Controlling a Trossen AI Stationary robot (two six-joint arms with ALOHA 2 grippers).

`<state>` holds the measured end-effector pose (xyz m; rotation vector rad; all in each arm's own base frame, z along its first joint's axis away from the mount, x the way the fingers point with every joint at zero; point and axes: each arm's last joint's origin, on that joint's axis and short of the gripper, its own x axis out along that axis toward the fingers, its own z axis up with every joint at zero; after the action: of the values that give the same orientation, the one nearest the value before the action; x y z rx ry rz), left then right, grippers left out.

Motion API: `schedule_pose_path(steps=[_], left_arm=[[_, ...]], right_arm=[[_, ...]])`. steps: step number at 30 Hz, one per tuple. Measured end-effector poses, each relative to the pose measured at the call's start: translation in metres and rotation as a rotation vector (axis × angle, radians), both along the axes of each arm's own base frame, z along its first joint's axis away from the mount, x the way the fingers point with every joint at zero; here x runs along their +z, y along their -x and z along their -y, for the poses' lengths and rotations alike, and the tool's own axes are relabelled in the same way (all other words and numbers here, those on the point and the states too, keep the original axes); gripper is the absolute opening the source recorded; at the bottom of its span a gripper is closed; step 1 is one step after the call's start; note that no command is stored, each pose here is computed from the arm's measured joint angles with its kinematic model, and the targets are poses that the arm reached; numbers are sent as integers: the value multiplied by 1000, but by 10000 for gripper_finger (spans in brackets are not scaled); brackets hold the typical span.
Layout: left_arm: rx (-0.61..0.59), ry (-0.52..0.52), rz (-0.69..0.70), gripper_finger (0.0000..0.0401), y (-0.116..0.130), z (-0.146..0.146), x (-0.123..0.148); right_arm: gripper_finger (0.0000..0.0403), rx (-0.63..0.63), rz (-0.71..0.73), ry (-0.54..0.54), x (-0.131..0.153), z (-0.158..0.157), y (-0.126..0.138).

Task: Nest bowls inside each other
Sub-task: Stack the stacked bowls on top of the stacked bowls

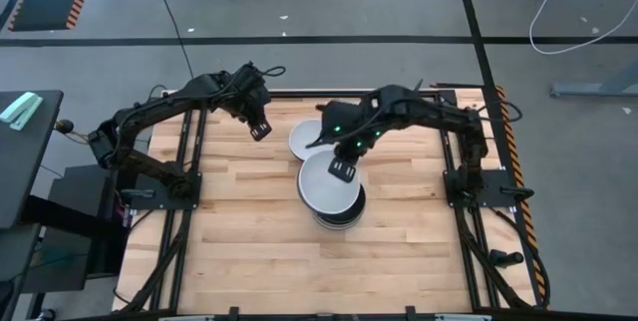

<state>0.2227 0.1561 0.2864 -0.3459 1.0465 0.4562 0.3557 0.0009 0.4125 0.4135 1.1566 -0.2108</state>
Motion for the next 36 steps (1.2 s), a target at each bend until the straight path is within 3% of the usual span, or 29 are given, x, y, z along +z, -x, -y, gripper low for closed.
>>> schedule_pose_path(steps=[7,18,26,36], left_arm=[[-27,25,-37,34,-1,9,-2],[-44,41,-76,33,2,11,-4],[-48,21,-51,25,-1,10,-2],[-26,32,-47,36,-1,10,-2]], right_arm=[[12,5,-92,-5,-27,-4,-15],[12,-13,-313,-6,-70,2,15],[12,4,-246,-43,-93,10,3],[12,26,-261,-61,-116,11,1]])
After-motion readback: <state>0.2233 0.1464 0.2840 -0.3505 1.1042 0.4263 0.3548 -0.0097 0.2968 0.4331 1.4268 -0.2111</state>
